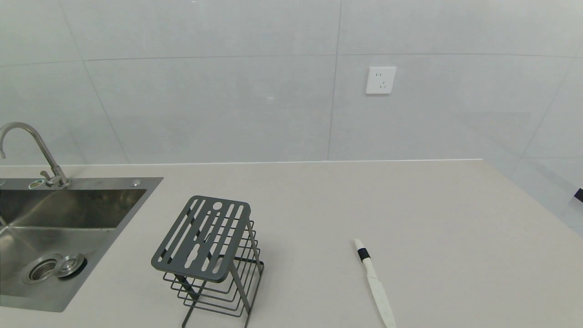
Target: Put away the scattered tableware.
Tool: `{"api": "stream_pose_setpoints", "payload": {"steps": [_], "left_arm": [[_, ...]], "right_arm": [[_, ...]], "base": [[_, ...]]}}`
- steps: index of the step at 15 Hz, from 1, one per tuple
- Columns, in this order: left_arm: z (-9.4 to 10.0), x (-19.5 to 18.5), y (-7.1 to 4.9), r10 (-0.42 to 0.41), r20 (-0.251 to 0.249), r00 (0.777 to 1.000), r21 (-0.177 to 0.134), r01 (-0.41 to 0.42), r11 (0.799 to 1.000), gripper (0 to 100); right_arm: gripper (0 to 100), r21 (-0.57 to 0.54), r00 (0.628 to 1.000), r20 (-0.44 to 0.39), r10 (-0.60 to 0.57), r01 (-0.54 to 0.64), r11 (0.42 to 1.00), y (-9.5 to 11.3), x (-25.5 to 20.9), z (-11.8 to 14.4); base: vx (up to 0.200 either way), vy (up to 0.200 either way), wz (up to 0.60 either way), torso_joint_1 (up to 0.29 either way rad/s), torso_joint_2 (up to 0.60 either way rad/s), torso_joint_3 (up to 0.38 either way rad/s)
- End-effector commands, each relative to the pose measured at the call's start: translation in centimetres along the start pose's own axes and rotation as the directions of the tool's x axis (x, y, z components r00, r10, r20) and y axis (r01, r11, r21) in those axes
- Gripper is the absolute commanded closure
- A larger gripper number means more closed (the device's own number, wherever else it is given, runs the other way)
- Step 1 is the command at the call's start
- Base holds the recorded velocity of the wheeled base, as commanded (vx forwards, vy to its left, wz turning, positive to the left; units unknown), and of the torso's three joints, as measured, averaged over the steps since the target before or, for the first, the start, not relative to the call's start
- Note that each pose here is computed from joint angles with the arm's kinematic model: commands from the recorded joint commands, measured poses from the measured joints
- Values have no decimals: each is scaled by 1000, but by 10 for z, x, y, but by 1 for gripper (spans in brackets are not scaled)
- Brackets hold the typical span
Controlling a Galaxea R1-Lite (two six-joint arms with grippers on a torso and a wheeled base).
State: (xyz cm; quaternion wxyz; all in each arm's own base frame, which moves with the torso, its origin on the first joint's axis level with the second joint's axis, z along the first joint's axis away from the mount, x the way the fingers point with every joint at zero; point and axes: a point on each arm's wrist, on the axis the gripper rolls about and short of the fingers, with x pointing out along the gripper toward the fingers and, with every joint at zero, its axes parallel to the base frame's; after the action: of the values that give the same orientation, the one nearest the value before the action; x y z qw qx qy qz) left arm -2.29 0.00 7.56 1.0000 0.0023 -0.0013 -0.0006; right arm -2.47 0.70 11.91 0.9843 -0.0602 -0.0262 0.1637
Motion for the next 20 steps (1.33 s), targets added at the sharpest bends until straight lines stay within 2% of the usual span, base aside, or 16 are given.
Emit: {"api": "stream_pose_setpoints", "payload": {"steps": [1, 3, 4, 6, 7, 9, 10, 11, 12, 15, 18, 20], "left_arm": [[0, 0, 0, 0, -1, 1000, 0, 0, 1000, 0], [0, 0, 0, 0, -1, 1000, 0, 0, 1000, 0], [0, 0, 0, 0, -1, 1000, 0, 0, 1000, 0], [0, 0, 0, 0, -1, 1000, 0, 0, 1000, 0], [0, 0, 0, 0, -1, 1000, 0, 0, 1000, 0], [0, 0, 0, 0, -1, 1000, 0, 0, 1000, 0], [0, 0, 0, 0, -1, 1000, 0, 0, 1000, 0], [0, 0, 0, 0, -1, 1000, 0, 0, 1000, 0], [0, 0, 0, 0, -1, 1000, 0, 0, 1000, 0], [0, 0, 0, 0, -3, 1000, 0, 0, 1000, 0], [0, 0, 0, 0, -1, 1000, 0, 0, 1000, 0], [0, 0, 0, 0, -1, 1000, 0, 0, 1000, 0]], "right_arm": [[0, 68, 981, -162, 107, -97, 993, -7, 20, 10], [0, 129, 934, -296, 199, -167, 978, -13, 43, 14], [0, 141, 921, -323, 216, -178, 974, -14, 48, 14], [0, 195, 858, -445, 258, -188, 962, -17, 70, 10], [0, 203, 841, -472, 265, -188, 961, -18, 78, 9], [0, 187, 830, -475, 292, -229, 955, -21, 105, 10], [0, 187, 812, -478, 335, -279, 942, -19, 130, 6], [0, 187, 812, -478, 335, -279, 942, -19, 130, 6], [0, 197, 776, -503, 380, -325, 925, -13, 163, -6], [0, 190, 749, -495, 440, -401, 896, 2, 193, -17], [0, 156, 730, -559, 393, -373, 915, 13, 209, -26], [0, 135, 746, -577, 332, -314, 940, 15, 220, -25]], "base": [[0, 0, 0, 0, 0, 0], [0, 0, 0, 0, 0, 0], [0, 0, 0, 0, 0, 0], [0, 0, 0, 0, 0, 0], [0, 0, 0, 0, 0, 0], [0, 0, 0, 0, 0, 0], [0, 0, 0, 0, 0, 0], [0, 0, 0, 0, 0, 0], [0, 0, 0, 0, 0, 0], [0, 0, 0, 0, 0, 0], [0, 0, 0, 0, 0, 0], [0, 0, 0, 0, 0, 0]]}}
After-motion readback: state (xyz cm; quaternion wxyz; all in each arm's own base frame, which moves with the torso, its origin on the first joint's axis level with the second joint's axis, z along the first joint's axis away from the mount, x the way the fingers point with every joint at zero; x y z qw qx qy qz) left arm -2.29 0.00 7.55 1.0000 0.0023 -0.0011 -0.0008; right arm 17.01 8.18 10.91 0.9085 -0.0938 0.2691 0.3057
